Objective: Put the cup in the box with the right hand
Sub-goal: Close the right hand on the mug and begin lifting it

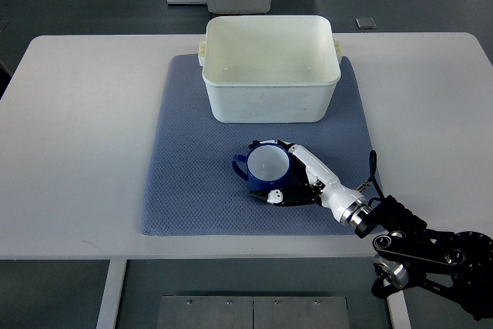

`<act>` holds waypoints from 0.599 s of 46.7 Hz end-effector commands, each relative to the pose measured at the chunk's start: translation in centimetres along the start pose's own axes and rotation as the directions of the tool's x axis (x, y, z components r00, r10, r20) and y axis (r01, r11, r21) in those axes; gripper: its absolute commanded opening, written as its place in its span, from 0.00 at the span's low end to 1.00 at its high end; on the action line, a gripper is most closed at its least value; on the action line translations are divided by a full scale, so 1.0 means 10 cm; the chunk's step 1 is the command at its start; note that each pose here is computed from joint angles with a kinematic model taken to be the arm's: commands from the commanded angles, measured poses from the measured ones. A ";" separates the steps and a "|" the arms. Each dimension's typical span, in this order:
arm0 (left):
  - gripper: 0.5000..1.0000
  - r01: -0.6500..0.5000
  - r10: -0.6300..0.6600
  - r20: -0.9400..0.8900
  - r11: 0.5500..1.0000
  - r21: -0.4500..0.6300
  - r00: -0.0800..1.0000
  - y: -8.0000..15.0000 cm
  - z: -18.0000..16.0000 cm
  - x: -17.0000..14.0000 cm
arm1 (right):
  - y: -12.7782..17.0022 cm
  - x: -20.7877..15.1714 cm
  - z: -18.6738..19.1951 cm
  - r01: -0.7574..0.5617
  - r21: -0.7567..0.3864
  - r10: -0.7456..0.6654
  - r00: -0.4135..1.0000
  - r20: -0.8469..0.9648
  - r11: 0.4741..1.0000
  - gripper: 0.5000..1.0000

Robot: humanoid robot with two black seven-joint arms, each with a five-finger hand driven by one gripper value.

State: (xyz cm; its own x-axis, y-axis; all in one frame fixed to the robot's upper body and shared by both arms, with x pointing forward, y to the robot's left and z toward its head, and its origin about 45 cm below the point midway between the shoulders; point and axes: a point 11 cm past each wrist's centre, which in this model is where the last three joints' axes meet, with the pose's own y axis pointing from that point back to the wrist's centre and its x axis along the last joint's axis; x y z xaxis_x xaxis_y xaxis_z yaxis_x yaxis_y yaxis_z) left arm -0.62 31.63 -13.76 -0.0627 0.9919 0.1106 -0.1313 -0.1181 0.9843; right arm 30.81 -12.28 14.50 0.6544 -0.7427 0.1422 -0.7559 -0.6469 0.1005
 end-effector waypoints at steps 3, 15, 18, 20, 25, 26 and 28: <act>1.00 0.000 0.000 0.000 1.000 0.000 1.000 0.00 0.00 0.00 | -0.01 -0.02 0.00 0.020 -0.006 -0.020 1.000 -0.019 1.000 0.44; 1.00 0.000 0.000 0.000 1.000 -0.001 1.000 0.00 0.01 0.00 | -0.02 -0.01 -0.02 0.021 -0.002 -0.021 0.999 -0.025 1.000 0.02; 1.00 0.000 0.000 0.000 1.000 0.000 1.000 0.00 0.00 0.00 | -0.02 -0.01 -0.02 0.021 -0.003 -0.021 0.999 -0.026 1.000 0.00; 1.00 0.000 0.000 0.000 1.000 -0.001 1.000 0.00 0.01 0.00 | -0.03 0.00 -0.03 0.022 0.001 -0.022 0.999 -0.026 1.000 0.00; 1.00 0.000 0.000 0.000 1.000 0.000 1.000 0.00 0.00 0.00 | -0.04 0.00 -0.05 0.022 0.007 -0.022 0.999 -0.025 1.000 0.00; 1.00 0.000 0.000 0.000 1.000 0.000 1.000 0.00 0.00 0.00 | -0.04 0.01 -0.06 0.020 0.009 -0.019 1.000 -0.024 1.000 0.00; 1.00 0.000 0.000 0.000 1.000 0.000 1.000 0.00 0.00 0.00 | -0.04 0.01 -0.06 0.017 0.009 -0.017 1.000 -0.018 1.000 0.00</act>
State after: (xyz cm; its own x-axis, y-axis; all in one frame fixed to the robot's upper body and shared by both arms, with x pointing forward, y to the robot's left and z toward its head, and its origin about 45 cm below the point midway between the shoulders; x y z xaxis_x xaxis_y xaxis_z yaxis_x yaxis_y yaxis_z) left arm -0.62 31.63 -13.76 -0.0627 0.9919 0.1106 -0.1314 -0.1180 0.9843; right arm 31.11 -11.98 15.00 0.6693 -0.7246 0.1646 -0.7420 -0.6633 0.0970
